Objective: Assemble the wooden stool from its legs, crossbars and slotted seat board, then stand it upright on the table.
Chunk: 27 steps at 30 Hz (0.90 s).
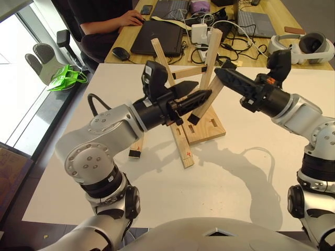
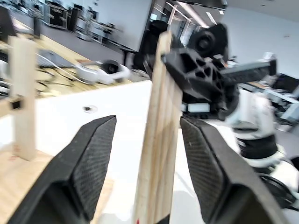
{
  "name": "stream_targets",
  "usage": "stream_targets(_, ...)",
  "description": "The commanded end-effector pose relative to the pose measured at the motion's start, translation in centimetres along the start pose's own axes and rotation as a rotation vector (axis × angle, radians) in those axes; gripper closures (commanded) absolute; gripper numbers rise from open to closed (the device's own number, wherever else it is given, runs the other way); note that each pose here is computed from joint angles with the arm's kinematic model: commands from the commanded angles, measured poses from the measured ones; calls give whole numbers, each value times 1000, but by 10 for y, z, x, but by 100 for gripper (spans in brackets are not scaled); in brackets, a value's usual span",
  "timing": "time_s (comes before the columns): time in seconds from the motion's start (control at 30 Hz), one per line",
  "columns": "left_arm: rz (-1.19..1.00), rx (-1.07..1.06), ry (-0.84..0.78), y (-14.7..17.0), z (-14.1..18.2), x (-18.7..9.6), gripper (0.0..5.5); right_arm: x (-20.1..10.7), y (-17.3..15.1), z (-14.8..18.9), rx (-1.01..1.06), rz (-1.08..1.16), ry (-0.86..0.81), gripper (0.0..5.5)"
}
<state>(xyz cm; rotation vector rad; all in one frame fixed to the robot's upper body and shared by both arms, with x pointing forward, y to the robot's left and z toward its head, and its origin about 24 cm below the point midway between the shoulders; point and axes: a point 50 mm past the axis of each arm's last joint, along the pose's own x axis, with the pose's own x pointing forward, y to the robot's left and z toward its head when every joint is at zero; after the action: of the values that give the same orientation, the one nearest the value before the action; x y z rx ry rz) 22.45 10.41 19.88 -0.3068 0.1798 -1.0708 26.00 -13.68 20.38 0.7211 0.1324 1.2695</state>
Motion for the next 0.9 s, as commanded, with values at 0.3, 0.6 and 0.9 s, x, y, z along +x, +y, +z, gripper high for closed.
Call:
stream_targets(0.3,-226,-22,109,-12,13,3,299,9,5,-5,-12,240,299,510)
stream_targets(0.6,-254,-17,248,-12,2,-6,299,12,-1,2,-75,315,418,510)
stream_targets(0.9,-221,-16,259,-5,4,-5,299,15,8,0,-70,398,456,510)
